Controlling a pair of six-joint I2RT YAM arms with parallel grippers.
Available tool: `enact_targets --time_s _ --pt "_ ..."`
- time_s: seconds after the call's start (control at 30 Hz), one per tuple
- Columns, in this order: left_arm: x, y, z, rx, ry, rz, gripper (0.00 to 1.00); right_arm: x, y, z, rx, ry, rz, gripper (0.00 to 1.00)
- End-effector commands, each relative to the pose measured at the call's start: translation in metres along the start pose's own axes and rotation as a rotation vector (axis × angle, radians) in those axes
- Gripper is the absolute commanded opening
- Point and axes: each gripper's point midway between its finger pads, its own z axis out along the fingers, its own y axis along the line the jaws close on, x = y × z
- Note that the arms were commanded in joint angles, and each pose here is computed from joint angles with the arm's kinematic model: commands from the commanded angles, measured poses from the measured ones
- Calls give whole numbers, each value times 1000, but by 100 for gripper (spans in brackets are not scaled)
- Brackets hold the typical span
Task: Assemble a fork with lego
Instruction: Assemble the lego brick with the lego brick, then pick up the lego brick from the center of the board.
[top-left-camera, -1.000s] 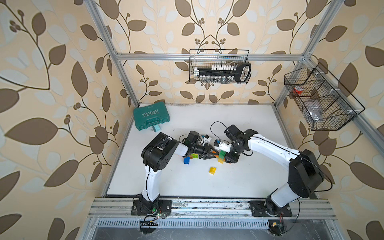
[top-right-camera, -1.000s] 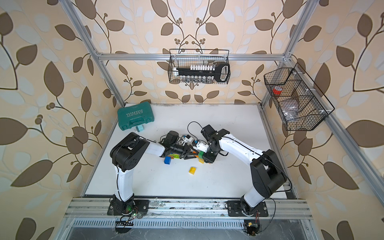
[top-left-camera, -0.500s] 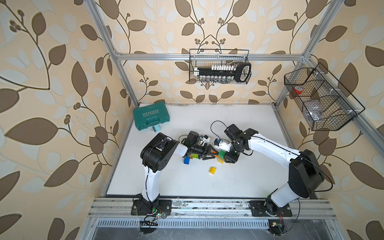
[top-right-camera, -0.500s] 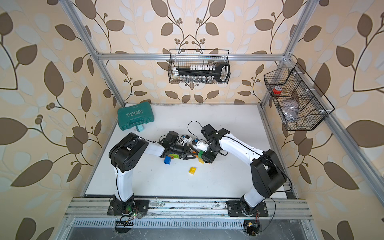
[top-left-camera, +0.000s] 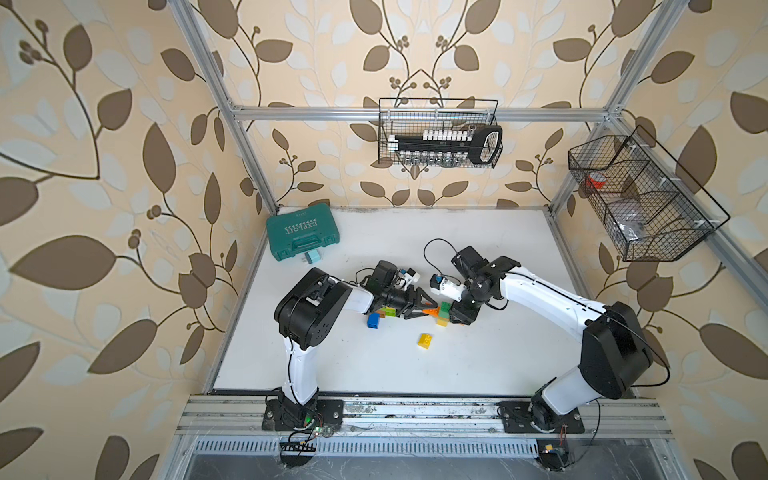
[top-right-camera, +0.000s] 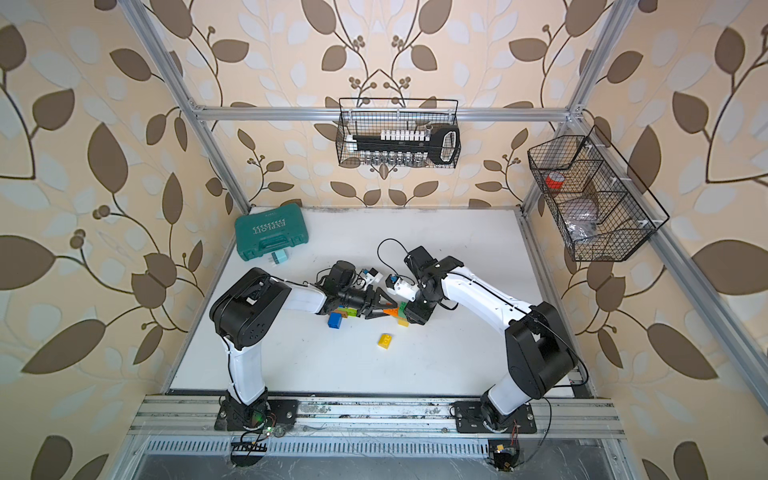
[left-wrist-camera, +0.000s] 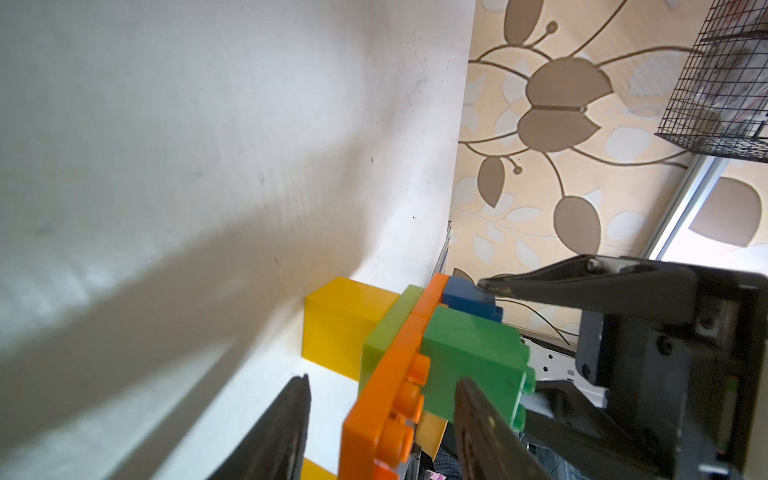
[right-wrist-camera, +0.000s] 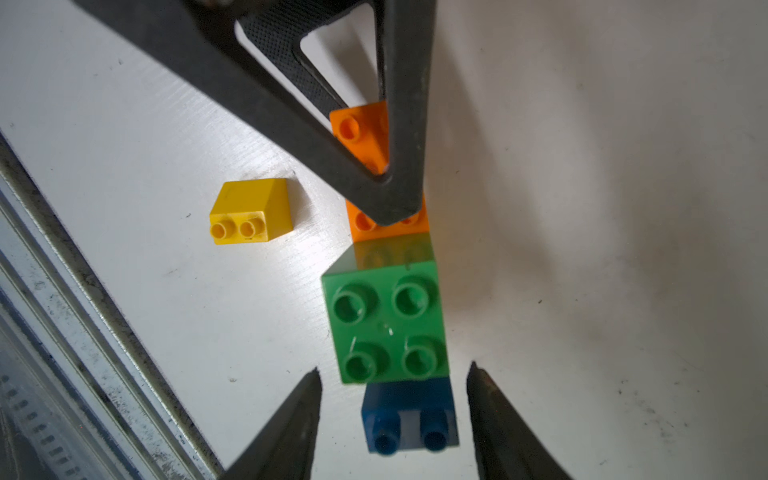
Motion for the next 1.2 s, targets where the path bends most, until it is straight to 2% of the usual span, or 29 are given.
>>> enact_targets --time_s 0.0,0.17,0.27,0.3,0.33,0.37,0.5,0.57,0.67,0.73,0.8,0.9,1.03,1.17 --pt "0 -12 -7 -1 -14 57 58 -7 1 -13 1 -50 -1 58" --pt "-4 -12 -20 -47 -56 69 58 -9 1 -32 13 -110 16 61" --pt "-7 -18 -37 -79 -116 113 58 -9 -1 -45 19 -153 44 68" --pt "-5 -23 -40 -89 -121 143 58 -9 -3 -49 31 -170 56 74" --pt "-4 -28 -44 -99 -125 177 58 -10 -4 -53 40 -189 68 94" --pt "-2 -33 -47 -100 -124 208 58 -10 -6 -57 48 -205 83 99" --pt "14 -47 -60 -134 -100 369 59 -9 -29 -76 176 -271 185 100" --pt "22 -50 -68 -170 -79 443 59 -9 -32 -85 191 -324 224 100" --pt "33 -58 -80 -226 -65 558 60 -10 -42 -100 258 -414 349 100" --pt "43 -65 -87 -288 -60 711 62 -13 -44 -113 277 -498 409 100" --pt "52 -68 -90 -331 -31 807 64 -14 -46 -124 293 -573 458 100" --pt "62 -71 -93 -325 9 914 68 -11 -42 -133 277 -637 507 100" --pt "84 -64 -88 -331 154 1105 75 -6 -30 -128 208 -644 534 100" --pt "92 -47 -80 -349 264 1266 71 -6 -16 -120 99 -650 561 100"
